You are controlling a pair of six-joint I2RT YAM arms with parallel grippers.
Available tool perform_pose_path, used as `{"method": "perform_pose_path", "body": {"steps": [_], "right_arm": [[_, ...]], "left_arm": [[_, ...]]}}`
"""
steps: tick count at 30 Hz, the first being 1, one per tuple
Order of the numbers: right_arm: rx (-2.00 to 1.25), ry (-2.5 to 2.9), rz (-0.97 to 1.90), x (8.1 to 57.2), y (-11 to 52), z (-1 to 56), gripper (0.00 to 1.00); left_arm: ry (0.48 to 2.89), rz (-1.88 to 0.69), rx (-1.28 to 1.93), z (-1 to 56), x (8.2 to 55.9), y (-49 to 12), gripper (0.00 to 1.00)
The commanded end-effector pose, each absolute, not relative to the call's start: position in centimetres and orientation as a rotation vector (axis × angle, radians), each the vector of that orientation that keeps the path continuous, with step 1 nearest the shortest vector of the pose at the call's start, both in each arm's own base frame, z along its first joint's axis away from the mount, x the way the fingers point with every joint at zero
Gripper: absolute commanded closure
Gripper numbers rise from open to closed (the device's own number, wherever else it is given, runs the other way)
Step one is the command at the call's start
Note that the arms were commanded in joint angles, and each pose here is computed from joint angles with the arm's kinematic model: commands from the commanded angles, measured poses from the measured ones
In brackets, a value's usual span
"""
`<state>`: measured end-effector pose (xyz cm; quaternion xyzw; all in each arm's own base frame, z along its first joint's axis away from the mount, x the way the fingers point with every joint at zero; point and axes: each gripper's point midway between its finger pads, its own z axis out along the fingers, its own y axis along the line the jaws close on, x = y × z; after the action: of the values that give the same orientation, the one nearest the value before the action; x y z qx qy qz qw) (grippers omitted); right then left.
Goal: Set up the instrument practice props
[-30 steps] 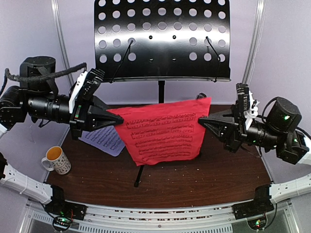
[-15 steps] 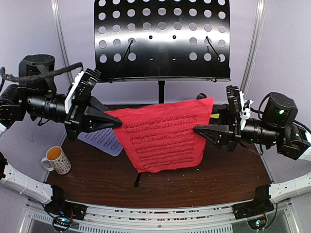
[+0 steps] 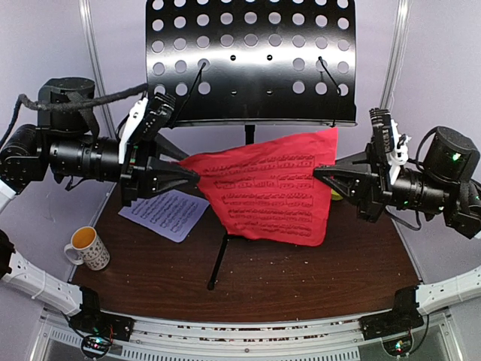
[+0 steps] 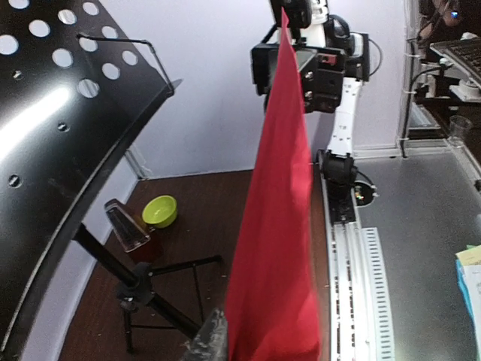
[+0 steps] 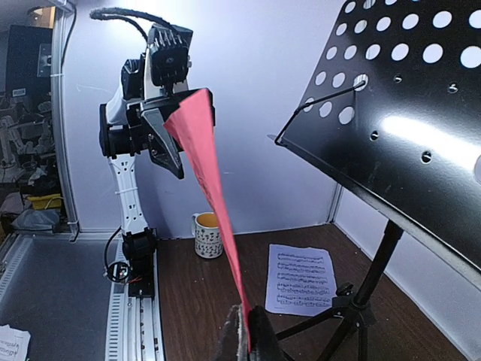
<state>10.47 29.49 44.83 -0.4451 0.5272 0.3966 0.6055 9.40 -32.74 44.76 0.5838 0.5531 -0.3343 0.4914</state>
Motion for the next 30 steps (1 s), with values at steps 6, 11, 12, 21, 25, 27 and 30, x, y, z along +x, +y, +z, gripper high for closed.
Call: {"method": "perform_pose_path", "body": {"steps": [6, 11, 12, 21, 25, 27, 30], "right_arm": [[-0.759, 1.161, 0.940, 11.1, 25.0, 53.2, 1.00], [-0.659, 1.102, 0.907, 11.6, 23.0, 57.4, 1.00], [-0.637, 1.098, 0.891, 11.9, 22.7, 58.2, 1.00], [-0.423, 1.070, 0.784, 15.0, 21.8, 62.9, 1.00], [-0.373, 1.062, 0.734, 16.3, 22.3, 64.4, 1.00], [-0.349, 1.066, 0.709, 17.0, 22.6, 64.8, 1.00], [-0.310, 1.069, 0.682, 17.9, 22.8, 65.3, 1.00]], "left_arm": [[1.306, -0.659, 1.002, 52.0, 13.7, -29.0, 0.65], [1.303, -0.591, 0.845, 54.8, 15.3, -27.0, 0.57], [1.309, -0.566, 0.809, 55.4, 15.9, -26.6, 0.56], [1.411, -0.400, 0.637, 57.3, 20.0, -26.8, 0.49], [1.435, -0.423, 0.609, 57.3, 20.9, -28.3, 0.47], [1.449, -0.450, 0.586, 57.2, 21.5, -28.8, 0.46], [1.480, -0.480, 0.555, 56.6, 22.5, -29.4, 0.46]]}}
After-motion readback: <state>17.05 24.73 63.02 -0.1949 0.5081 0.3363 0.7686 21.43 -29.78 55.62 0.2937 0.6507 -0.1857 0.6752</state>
